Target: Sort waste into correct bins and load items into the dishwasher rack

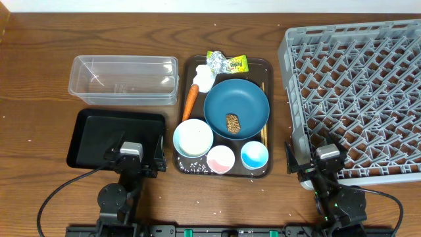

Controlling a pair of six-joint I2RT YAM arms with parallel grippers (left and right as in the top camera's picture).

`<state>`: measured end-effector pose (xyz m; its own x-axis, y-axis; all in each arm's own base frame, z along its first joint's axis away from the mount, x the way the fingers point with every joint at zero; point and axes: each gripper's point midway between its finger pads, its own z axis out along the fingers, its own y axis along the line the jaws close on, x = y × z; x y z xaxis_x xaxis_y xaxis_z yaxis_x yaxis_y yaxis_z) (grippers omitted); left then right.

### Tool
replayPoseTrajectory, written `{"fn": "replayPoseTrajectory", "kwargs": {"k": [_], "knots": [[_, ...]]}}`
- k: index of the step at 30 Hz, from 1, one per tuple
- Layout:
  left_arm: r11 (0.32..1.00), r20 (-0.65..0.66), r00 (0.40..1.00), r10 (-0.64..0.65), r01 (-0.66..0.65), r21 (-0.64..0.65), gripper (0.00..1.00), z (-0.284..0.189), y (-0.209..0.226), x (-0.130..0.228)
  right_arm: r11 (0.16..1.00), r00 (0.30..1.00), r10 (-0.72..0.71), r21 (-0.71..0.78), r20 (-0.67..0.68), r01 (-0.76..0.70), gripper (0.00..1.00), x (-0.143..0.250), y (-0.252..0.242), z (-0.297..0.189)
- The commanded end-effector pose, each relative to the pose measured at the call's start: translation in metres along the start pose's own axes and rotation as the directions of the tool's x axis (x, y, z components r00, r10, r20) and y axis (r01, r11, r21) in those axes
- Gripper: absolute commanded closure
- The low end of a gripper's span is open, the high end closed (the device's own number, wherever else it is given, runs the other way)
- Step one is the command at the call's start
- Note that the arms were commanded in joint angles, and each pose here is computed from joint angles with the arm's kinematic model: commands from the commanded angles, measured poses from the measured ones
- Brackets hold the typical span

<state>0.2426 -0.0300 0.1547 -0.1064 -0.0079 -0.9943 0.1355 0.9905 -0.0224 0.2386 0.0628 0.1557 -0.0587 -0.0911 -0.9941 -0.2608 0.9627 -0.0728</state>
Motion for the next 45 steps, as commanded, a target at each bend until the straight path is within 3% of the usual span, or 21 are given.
{"fn": "replayPoseTrajectory", "kwargs": {"k": [1, 24, 28, 31, 35, 41, 45], "knots": [[1.000, -0.036, 0.999, 0.004, -0.003, 0.011, 0.02, 0.001, -0.001, 0.015, 1.000, 1.000, -0.009, 0.008, -0.003, 0.009, 0.01, 0.001, -0.002, 0.000], [1.000, -0.024, 1.000, 0.004, -0.004, 0.011, 0.02, 0.002, -0.001, 0.012, 1.000, 1.000, -0.009, -0.004, 0.001, 0.009, 0.01, 0.000, 0.000, 0.000], [1.000, -0.013, 1.000, -0.013, 0.014, 0.026, 0.02, 0.002, -0.004, 0.009, 0.995, 0.999, 0.025, -0.096, 0.019, -0.023, 0.01, -0.004, 0.016, -0.001], [0.989, -0.028, 0.997, -0.070, 0.073, 0.132, 0.02, 0.000, -0.023, 0.010, 0.976, 0.994, 0.097, -0.199, 0.040, -0.087, 0.01, -0.015, 0.032, -0.005], [0.939, 0.115, 0.984, -0.133, 0.089, 0.332, 0.02, -0.012, -0.054, -0.038, 0.960, 0.983, 0.174, -0.233, 0.061, -0.156, 0.01, -0.042, 0.035, -0.013], [0.930, 0.208, 0.963, -0.171, 0.088, 0.357, 0.02, -0.037, -0.058, -0.113, 0.963, 0.984, 0.174, -0.213, 0.038, -0.162, 0.01, -0.098, 0.028, -0.030], [0.930, 0.125, 0.977, -0.175, 0.123, 0.348, 0.02, -0.039, -0.059, -0.149, 0.965, 0.977, 0.177, -0.177, -0.116, -0.195, 0.01, -0.115, 0.023, -0.023]]}}
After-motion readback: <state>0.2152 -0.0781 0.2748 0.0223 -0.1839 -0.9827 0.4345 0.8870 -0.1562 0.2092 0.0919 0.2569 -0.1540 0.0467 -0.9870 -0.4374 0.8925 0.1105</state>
